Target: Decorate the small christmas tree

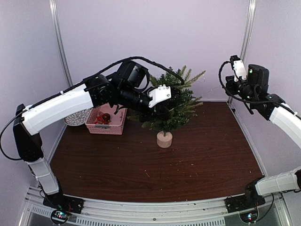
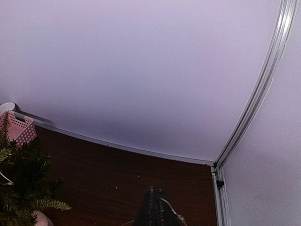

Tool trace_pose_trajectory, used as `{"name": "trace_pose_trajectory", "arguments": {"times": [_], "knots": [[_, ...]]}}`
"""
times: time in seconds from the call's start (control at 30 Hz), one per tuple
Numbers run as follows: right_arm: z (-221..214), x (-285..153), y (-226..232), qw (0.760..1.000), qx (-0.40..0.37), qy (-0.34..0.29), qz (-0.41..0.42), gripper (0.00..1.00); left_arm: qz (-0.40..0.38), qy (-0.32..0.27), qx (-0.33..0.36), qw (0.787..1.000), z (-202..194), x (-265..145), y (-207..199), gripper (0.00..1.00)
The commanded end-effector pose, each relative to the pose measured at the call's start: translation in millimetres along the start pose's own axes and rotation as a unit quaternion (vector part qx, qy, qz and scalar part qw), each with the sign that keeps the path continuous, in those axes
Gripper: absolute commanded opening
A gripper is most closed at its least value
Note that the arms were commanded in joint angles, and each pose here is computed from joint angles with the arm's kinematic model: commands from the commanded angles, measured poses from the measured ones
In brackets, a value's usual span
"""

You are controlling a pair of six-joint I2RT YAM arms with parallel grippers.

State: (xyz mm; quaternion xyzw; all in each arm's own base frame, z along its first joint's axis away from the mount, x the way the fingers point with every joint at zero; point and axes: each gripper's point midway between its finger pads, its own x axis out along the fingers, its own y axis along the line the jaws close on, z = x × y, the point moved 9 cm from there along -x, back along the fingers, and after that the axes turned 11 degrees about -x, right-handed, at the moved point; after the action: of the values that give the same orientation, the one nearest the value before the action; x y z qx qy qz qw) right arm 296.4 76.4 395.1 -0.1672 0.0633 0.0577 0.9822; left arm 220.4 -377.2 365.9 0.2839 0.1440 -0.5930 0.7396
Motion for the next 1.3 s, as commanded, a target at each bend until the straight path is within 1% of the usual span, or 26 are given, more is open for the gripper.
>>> {"name": "trace_pose_trajectory", "arguments": {"times": [0.0, 0.13, 0.27, 0.33, 0.53, 0.63, 0.7, 0.83, 0.93, 1.1, 1.27], "knots": [[13, 16, -5, 1.000, -0.005, -0.012, -0.019, 0.00, 0.058, 0.002, 0.022, 0.998, 6, 4, 12, 0.00], [13, 40, 0, 1.000, -0.009, -0.008, -0.003, 0.00, 0.090, 0.012, 0.025, 0.996, 4, 8, 18, 0.00], [11, 61, 1, 1.000, -0.009, -0.004, 0.009, 0.00, 0.107, 0.004, 0.026, 0.994, 8, 4, 21, 0.00], [11, 69, 3, 1.000, -0.008, -0.013, 0.021, 0.00, 0.109, -0.001, 0.027, 0.994, 9, 2, 21, 0.00], [13, 81, 16, 0.993, -0.002, -0.045, 0.112, 0.00, 0.114, -0.011, 0.034, 0.993, 14, -11, 19, 0.00], [10, 84, 22, 0.982, 0.015, -0.064, 0.179, 0.00, 0.113, -0.007, 0.039, 0.993, 11, -14, 18, 0.00], [6, 88, 22, 0.976, 0.030, -0.062, 0.207, 0.00, 0.112, -0.005, 0.043, 0.993, 9, -16, 16, 0.00], [3, 96, 17, 0.963, 0.058, -0.080, 0.252, 0.00, 0.112, -0.005, 0.050, 0.992, 8, -20, 15, 0.00], [-1, 106, 15, 0.952, 0.089, -0.077, 0.282, 0.00, 0.133, 0.010, 0.057, 0.989, 5, -18, 19, 0.00], [-10, 128, 16, 0.933, 0.120, -0.065, 0.333, 0.00, 0.127, 0.036, 0.064, 0.989, -3, -5, 19, 0.00], [-26, 147, 28, 0.911, 0.145, -0.048, 0.384, 0.00, 0.128, 0.056, 0.067, 0.988, -13, 4, 20, 0.00]]}}
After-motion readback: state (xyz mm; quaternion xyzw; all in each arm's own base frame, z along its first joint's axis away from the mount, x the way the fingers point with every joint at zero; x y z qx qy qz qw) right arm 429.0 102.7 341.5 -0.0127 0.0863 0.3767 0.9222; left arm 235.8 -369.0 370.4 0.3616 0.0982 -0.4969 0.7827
